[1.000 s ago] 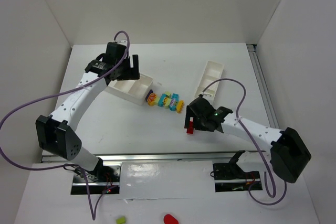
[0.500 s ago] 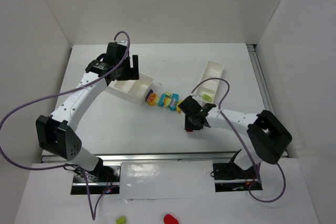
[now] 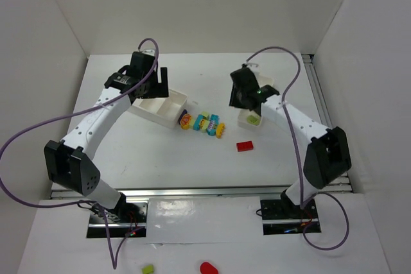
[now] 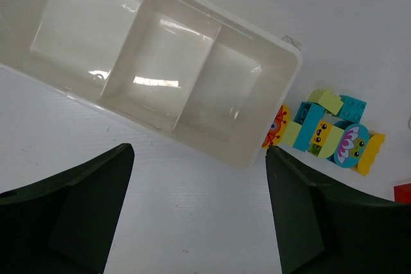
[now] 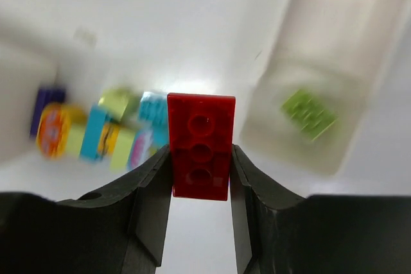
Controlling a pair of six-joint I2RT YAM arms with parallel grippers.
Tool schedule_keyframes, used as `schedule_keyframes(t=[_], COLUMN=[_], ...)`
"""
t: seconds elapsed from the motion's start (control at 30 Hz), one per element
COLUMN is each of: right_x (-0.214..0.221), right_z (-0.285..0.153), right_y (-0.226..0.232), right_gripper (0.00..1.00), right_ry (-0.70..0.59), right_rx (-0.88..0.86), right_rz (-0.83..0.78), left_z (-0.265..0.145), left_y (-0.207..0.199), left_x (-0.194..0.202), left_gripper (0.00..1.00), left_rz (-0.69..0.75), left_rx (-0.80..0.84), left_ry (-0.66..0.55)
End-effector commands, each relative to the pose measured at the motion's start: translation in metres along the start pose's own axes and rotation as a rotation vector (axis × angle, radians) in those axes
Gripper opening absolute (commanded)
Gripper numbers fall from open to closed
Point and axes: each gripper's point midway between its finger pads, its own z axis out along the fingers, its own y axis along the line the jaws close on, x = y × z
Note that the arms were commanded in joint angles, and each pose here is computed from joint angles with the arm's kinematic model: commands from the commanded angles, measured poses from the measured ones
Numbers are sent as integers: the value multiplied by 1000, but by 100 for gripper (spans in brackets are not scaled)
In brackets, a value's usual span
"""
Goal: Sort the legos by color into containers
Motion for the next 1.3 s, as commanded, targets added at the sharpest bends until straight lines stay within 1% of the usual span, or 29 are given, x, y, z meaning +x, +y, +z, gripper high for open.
schedule_keyframes(t=[0.0, 0.07, 0.1, 0.17, 0.2, 0.27, 0.37, 0.43, 0.47, 0.5, 0.57, 0.63, 0.67, 0.7, 0.77, 0.8, 0.83, 0.87, 0.9, 0.93, 0.97, 1.0, 1.03, 1.07, 1.1, 1.13, 1.17, 1.2, 1.27], right_x=[-56, -70, -90, -94, -108, -111, -123, -140, -138, -139, -151, -148, -149, -156, -141, -149, -142, -109, -98, -94, -53, -32, -23, -3, 33, 50, 56, 80, 94], right_z=[26, 48, 51, 72, 75, 92, 108, 111, 119, 123, 127, 127, 126, 110, 98, 74, 64, 62, 52, 27, 29, 21, 1, -5, -4, -10, -20, -20, -24], right_y=[-50, -62, -73, -82, -83, -99, -114, -121, -121, -126, -128, -126, -128, -121, -121, -120, -116, -112, -108, -100, -102, -88, -76, -71, -75, -67, -66, -75, -78], right_gripper=[11, 11, 11, 11, 11, 12, 13, 13, 16, 25, 49, 68, 71, 71, 71, 71, 68, 68, 67, 67, 68, 71, 78, 82, 85, 89, 95, 96, 98], right_ry=[-71, -68, -96, -78, -106, -90, -111, -147, -136, -130, -151, -125, -128, -155, -134, -174, -173, -115, -109, -130, -52, -30, -38, -13, 45, 59, 46, 97, 130], right_rx=[138, 153, 171, 190, 188, 220, 240, 244, 248, 246, 247, 241, 250, 233, 245, 231, 222, 213, 202, 167, 170, 132, 64, 38, 37, 11, -8, 15, 23], right_rz=[19, 33, 68, 59, 65, 73, 82, 105, 103, 111, 122, 118, 118, 116, 104, 122, 114, 85, 86, 89, 71, 45, 55, 43, 26, 19, 27, 23, 77], left_z=[-5, -5, -8, -6, -8, -8, -7, -7, -7, -6, -7, -7, -9, -9, -9, -7, -7, -7, -7, -7, -4, -4, -4, -4, -2, -2, -3, 0, 2], left_y=[-4, -4, -4, -4, -3, -1, 0, 0, 0, 2, 2, 1, -1, -1, -1, -1, -1, -1, -1, -1, -3, -3, -3, -5, -4, -6, -5, -6, -8], left_x=[-14, -14, -16, -11, -10, -8, -5, -5, -5, -5, -3, -3, -5, -5, -5, -7, -7, -7, -7, -7, -5, -5, -5, -4, 0, 1, 4, 9, 12], left_gripper=[93, 93, 93, 93, 93, 93, 93, 93, 93, 93, 93, 93, 93, 93, 93, 93, 93, 93, 93, 93, 93, 93, 93, 93, 93, 93, 93, 93, 93], left_rz=[-18, -18, -20, -17, -17, -16, -14, -14, -14, -14, -12, 8, 6, 6, 6, 15, 15, 15, 15, 15, 17, 17, 8, 8, 10, 10, 11, 12, 12], left_rx=[-2, -2, 1, 6, 6, -7, -10, -10, -10, -19, -22, -12, 0, 0, 0, 0, 0, 0, 0, 0, 6, 6, 6, 17, 14, 23, 21, 32, 41], left_ry=[-27, -27, -35, -22, -22, -17, -9, -9, -9, -12, -3, 0, -5, -5, -5, -5, -5, -5, -5, -5, 6, 6, 6, 10, 20, 23, 27, 39, 45])
